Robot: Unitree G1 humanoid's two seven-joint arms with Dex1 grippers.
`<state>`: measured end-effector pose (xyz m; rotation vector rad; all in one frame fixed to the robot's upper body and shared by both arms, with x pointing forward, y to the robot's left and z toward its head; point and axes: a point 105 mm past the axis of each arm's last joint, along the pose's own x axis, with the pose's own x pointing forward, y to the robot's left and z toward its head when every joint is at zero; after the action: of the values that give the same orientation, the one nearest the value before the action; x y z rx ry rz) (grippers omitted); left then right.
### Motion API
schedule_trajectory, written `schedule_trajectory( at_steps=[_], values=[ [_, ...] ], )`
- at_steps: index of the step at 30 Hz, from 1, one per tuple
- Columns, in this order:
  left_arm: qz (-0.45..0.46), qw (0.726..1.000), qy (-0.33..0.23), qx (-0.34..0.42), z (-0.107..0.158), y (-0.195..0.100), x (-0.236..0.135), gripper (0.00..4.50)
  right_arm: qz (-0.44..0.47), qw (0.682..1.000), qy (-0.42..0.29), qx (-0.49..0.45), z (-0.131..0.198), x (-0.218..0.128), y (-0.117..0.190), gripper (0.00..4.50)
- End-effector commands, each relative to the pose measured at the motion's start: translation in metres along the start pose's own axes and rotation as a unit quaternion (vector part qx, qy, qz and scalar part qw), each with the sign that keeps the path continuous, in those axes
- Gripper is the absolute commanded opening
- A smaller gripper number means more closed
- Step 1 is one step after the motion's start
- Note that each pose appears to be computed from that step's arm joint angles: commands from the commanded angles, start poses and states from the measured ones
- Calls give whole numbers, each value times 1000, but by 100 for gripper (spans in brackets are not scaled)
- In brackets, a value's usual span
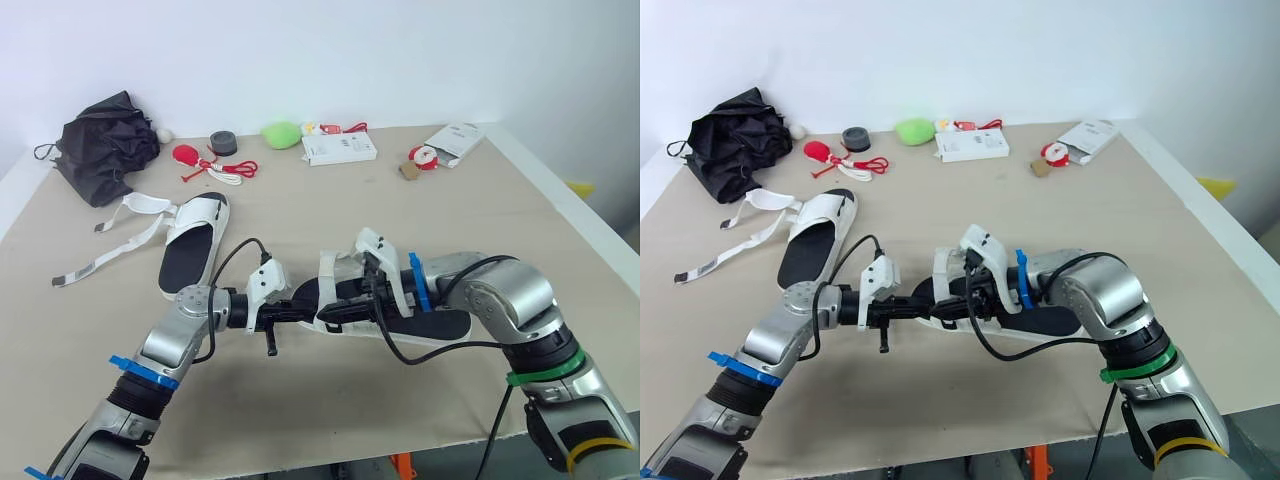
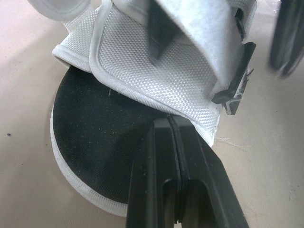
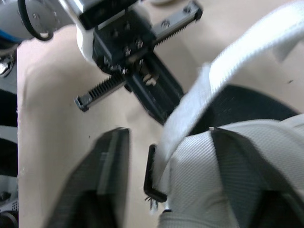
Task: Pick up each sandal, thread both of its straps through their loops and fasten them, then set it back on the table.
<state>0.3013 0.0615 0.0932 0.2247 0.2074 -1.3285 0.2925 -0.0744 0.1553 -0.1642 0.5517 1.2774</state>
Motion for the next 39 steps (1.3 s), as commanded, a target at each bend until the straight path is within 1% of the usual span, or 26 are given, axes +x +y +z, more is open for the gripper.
schedule_trajectory(
  at_steps=[1, 4, 7, 10, 12, 14, 16, 19, 21, 25, 30, 33, 39],
  values=[
    [5, 999, 43, -29, -26, -2, 1, 0, 7, 998, -39, -42, 18, -29, 11, 293],
    [5, 999, 43, -30, -26, -3, 1, 0, 11, 996, -49, -72, 13, -46, 26, 293],
    [7, 999, 42, -31, -27, -3, 1, 0, 23, 994, -51, -91, 6, -54, 48, 293],
    [7, 999, 41, -33, -28, -3, 1, 0, 11, 997, -16, -79, -15, -40, 62, 293],
    [7, 999, 41, -33, -28, -2, 2, 0, -18, 998, 5, -65, -29, -29, 60, 293],
    [7, 999, 40, -32, -28, -2, 2, 0, -37, 998, 11, -54, -34, -21, 57, 293],
    [5, 999, 39, -33, -27, -2, 4, 0, -48, 998, 8, -43, -35, -17, 54, 293],
    [2, 999, 38, -32, -26, -3, 5, 0, -97, 995, -3, -23, -29, -11, 36, 293],
    [2, 999, 38, -32, -26, -3, 5, 0, -111, 993, -5, -27, -25, -10, 31, 293],
    [5, 999, 37, -32, -26, -2, 4, 0, -108, 993, -27, -26, -12, -13, 31, 293],
    [9, 999, 38, -32, -26, -1, 2, 0, -113, 993, -3, -29, -18, -15, 33, 293],
    [11, 999, 37, -32, -26, -1, 1, 0, -126, 992, 13, -25, -24, -22, 33, 293],
    [10, 999, 38, -32, -26, -1, 0, 0, -158, 987, 19, -3, -28, -22, 31, 293]
  ],
)
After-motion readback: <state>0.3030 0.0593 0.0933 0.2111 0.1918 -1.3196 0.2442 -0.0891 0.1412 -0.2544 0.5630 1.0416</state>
